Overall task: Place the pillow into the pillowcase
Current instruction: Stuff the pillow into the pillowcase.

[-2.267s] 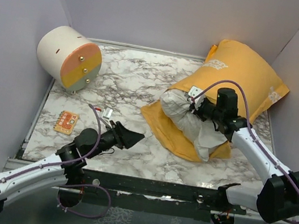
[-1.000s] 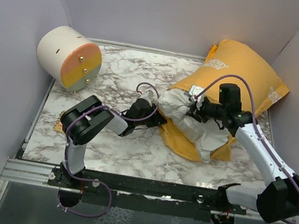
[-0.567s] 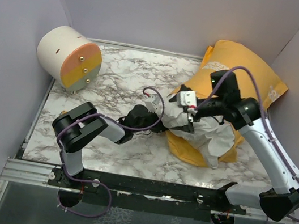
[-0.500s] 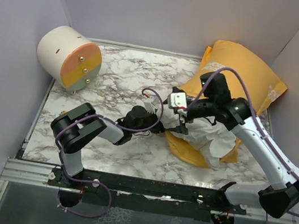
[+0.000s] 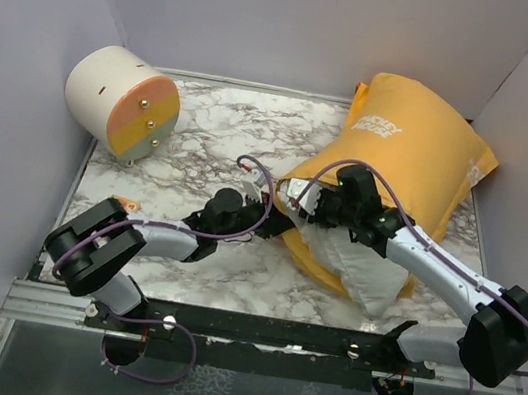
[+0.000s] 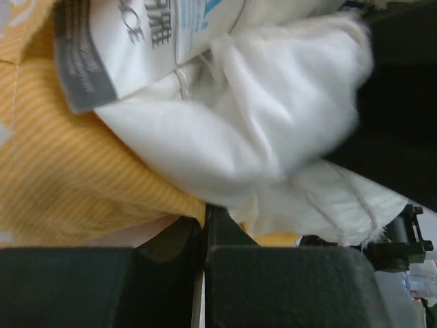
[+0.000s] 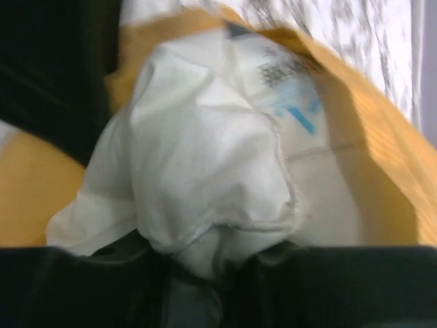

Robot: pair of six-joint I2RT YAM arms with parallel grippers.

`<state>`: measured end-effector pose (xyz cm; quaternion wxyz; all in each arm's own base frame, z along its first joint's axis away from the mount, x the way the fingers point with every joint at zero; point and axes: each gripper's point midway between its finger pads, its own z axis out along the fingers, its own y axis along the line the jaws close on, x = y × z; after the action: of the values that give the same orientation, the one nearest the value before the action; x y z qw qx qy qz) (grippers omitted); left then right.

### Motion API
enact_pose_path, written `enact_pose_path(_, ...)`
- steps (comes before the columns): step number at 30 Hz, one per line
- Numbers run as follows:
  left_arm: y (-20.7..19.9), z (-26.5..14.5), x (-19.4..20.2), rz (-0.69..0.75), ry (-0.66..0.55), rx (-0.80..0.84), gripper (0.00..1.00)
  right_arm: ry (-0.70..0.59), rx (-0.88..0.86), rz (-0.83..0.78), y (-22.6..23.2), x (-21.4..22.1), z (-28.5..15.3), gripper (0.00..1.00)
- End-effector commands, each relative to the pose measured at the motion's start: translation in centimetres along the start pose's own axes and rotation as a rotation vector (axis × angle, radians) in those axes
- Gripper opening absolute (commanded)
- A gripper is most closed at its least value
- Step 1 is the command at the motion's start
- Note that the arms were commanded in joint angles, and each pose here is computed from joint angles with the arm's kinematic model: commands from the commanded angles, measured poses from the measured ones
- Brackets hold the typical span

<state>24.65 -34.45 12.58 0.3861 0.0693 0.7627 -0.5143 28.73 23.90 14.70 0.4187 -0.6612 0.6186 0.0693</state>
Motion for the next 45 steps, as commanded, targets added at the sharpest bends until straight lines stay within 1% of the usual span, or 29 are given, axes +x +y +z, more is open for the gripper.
enact_pose_path(1, -5.9, -3.2, -5.2, 0.123, -0.143, 0.123, 0.0, 0.232, 0.338, 0.059, -6.5, 7.0, -1.5, 0.16)
enact_pose_path(2, -6.1, -4.0, -5.7, 0.14, -0.158, 0.106, 0.0, 0.254, 0.384, 0.054, -7.6, 7.9, -2.2, 0.11)
enact_pose_path(3, -6.1, -4.7, -6.2, 0.152, -0.172, 0.086, 0.0, 0.28, 0.424, 0.05, -8.6, 8.9, -3.0, 0.08)
enact_pose_path(5, -6.6, -6.3, -7.2, 0.17, -0.201, 0.074, 0.0, 0.324, 0.496, 0.043, -10.3, 10.6, -4.6, 0.06)
enact_pose_path(7, -7.2, -7.6, -7.8, 0.184, -0.216, 0.072, 0.0, 0.357, 0.553, 0.043, -11.7, 11.9, -6.0, 0.05)
enact_pose_path(11, -7.8, -9.3, -8.0, 0.192, -0.218, 0.064, 0.0, 0.367, 0.644, 0.055, -14.1, 12.1, -7.5, 0.04)
enact_pose_path(14, -7.9, -10.4, -8.1, 0.187, -0.224, 0.057, 0.0, 0.381, 0.613, 0.079, -14.1, 12.9, -6.2, 0.04)
enact_pose_path(17, -7.3, -11.3, -7.9, 0.187, -0.232, 0.021, 0.0, 0.373, 0.526, 0.118, -12.2, 14.1, -3.7, 0.04)
enact_pose_path(18, -6.6, -11.4, -7.6, 0.184, -0.228, -0.002, 0.0, 0.358, 0.495, 0.143, -11.3, 14.3, -2.9, 0.04)
enact_pose_path(20, -5.4, -11.4, -7.1, 0.169, -0.225, -0.041, 0.0, 0.249, 0.396, 0.212, -9.4, 12.7, -1.7, 0.04)
enact_pose_path(23, -3.5, -10.6, -5.6, 0.119, -0.192, -0.072, 0.0, 0.014, 0.243, 0.286, -6.8, 7.8, -1.4, 0.04)
enact_pose_path(25, -3.7, -10.1, -5.1, 0.088, -0.179, -0.037, 0.0, -0.085, 0.187, 0.324, -6.4, 5.1, -1.9, 0.04)
enact_pose_path(26, -4.3, -10.0, -5.1, 0.075, -0.18, -0.007, 0.08, -0.109, 0.167, 0.331, -6.4, 4.2, -2.3, 0.03)
enact_pose_path(28, -5.3, -9.8, -5.5, 0.041, -0.202, 0.044, 0.29, -0.158, 0.146, 0.344, -6.8, 2.5, -3.0, 0.03)
enact_pose_path(29, -5.9, -9.7, -6.0, 0.028, -0.22, 0.07, 0.37, -0.178, 0.14, 0.345, -7.0, 1.8, -3.3, 0.03)
enact_pose_path(30, -6.2, -9.5, -6.2, 0.012, -0.229, 0.084, 0.42, -0.192, 0.134, 0.348, -7.2, 1.2, -3.6, 0.03)
enact_pose_path(33, -5.6, -8.2, -6.6, -0.044, -0.244, 0.07, 0.47, -0.215, 0.132, 0.347, -8.2, 0.2, -3.8, 0.03)
enact_pose_path(36, -3.8, -5.8, -5.5, -0.119, -0.2, 0.016, 0.63, -0.211, 0.15, 0.348, -8.7, 0.2, -3.7, 0.03)
enact_pose_path(37, -3.0, -4.9, -4.7, -0.14, -0.176, -0.007, 0.66, -0.209, 0.155, 0.349, -8.8, 0.3, -3.7, 0.03)
enact_pose_path(39, -1.8, -3.1, -3.5, -0.165, -0.148, -0.033, 0.76, -0.201, 0.166, 0.354, -9.0, 0.4, -3.8, 0.03)
enact_pose_path(41, -1.1, -1.7, -2.9, -0.162, -0.147, -0.038, 0.83, -0.202, 0.17, 0.355, -9.1, 0.3, -4.0, 0.03)
enact_pose_path(43, -0.6, -0.2, -2.8, -0.122, -0.158, -0.054, 0.95, -0.203, 0.166, 0.351, -9.1, 0.2, -4.1, 0.03)
enact_pose_path(45, 0.5, 1.4, -2.5, -0.096, -0.147, -0.104, 0.99, -0.206, 0.164, 0.351, -9.2, 0.1, -4.1, 0.03)
